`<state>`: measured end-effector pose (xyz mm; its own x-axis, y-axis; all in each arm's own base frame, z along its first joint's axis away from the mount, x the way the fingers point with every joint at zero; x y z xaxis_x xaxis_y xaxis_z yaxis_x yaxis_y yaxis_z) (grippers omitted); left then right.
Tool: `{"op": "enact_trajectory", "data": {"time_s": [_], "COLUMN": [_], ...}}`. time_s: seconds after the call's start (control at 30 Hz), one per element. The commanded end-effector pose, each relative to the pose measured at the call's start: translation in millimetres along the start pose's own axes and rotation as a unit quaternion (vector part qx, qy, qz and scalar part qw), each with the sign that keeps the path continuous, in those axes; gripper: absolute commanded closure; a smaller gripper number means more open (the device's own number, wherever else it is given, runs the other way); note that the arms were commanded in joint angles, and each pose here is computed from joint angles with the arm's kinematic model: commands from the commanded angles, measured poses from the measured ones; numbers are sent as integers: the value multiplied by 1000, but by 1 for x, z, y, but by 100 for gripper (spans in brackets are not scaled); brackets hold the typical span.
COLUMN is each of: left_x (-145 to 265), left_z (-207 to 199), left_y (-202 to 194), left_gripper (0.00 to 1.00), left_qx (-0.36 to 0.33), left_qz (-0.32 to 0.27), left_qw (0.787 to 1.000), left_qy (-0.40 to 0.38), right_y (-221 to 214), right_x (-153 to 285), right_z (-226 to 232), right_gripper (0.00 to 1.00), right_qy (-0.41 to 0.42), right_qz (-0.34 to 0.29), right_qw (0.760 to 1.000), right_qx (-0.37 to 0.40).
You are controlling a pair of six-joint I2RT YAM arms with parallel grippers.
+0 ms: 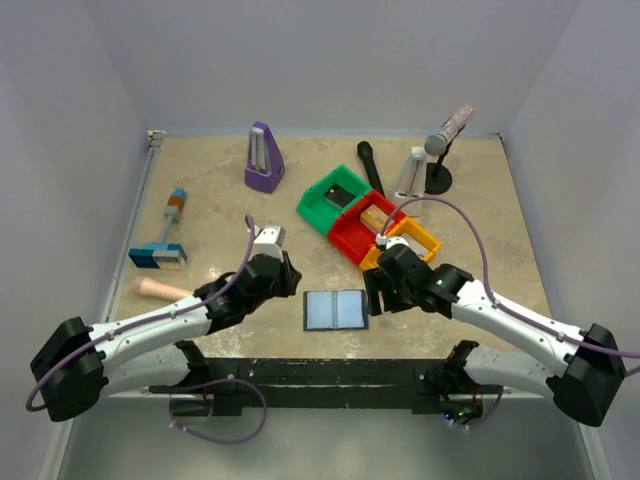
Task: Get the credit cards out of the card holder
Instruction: Remove the credit card from the card holder.
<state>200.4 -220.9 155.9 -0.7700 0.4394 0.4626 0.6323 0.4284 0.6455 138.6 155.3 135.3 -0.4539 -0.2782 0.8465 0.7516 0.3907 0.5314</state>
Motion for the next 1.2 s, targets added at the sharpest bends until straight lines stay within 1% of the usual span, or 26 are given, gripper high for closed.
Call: {"op": "enact_trajectory", "data": {"time_s": [0.0, 0.17, 0.2, 0.47, 0.53, 0.57, 0.63, 0.77, 0.83, 0.87, 0.9, 0.97, 1.0, 1.07, 1.1, 1.17], "left_x": [11, 16, 16, 16, 15, 15, 15, 15, 15, 15, 14, 12, 11, 10, 9, 7], "left_z": [5, 9, 11, 18, 19, 19, 20, 20, 20, 19, 20, 18, 18, 16, 15, 11], "left_y": [-15, -33, -37, -48, -49, -50, -50, -50, -50, -50, -51, -52, -53, -55, -55, -56], "left_gripper": [81, 81, 82, 82, 82, 82, 83, 83, 83, 83, 83, 83, 83, 83, 83, 83], "left_qx": [44, 45, 48, 72, 73, 73, 76, 79, 80, 82, 80, 84, 89, 97, 99, 93], "left_qz": [-13, 21, 27, 36, 39, 39, 37, 33, 33, 33, 35, 39, 39, 41, 43, 51], "left_qw": [999, 999, 998, 996, 996, 996, 996, 996, 996, 996, 996, 995, 995, 994, 993, 993], "left_qy": [-16, -14, -14, -26, -25, -24, -24, -28, -27, -29, -29, -30, -30, -36, -40, -46], "right_y": [13, 10, 8, 1, 1, 1, 0, -5, -5, -5, -4, -3, -2, 0, 2, 5], "right_x": [-10, -26, -30, -47, -49, -51, -53, -56, -54, -54, -52, -49, -47, -42, -39, -33], "right_z": [6, 11, 11, 14, 15, 15, 16, 18, 18, 18, 17, 18, 18, 20, 21, 24], "right_gripper": [25, 35, 36, 46, 50, 54, 59, 60, 63, 67, 69, 80, 82, 92, 100, 100], "right_qy": [0, 2, -1, 3, 3, 3, 3, 9, 8, 8, 9, 13, 15, 27, 33, 55], "right_qz": [-3, 26, 33, 45, 51, 57, 69, 78, 78, 78, 76, 70, 66, 55, 48, 31], "right_qw": [1000, 1000, 999, 999, 999, 998, 998, 997, 997, 997, 997, 997, 998, 998, 998, 998], "right_qx": [9, 6, 6, 0, 2, 2, 1, -4, -3, -3, -4, -3, -4, 0, 0, 6]}}
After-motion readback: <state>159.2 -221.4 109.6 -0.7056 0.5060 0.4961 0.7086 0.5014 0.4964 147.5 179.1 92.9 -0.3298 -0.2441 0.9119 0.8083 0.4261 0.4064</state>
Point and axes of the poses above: each gripper's point midway between its finger pads, its own x axis back along the fingers, its own z axis along the line the jaws close on, y = z × x, the point moved 5 cm from there along x, back along the fingers, and after that the axes turned 15 degrees about x, right-handed, at the moved point
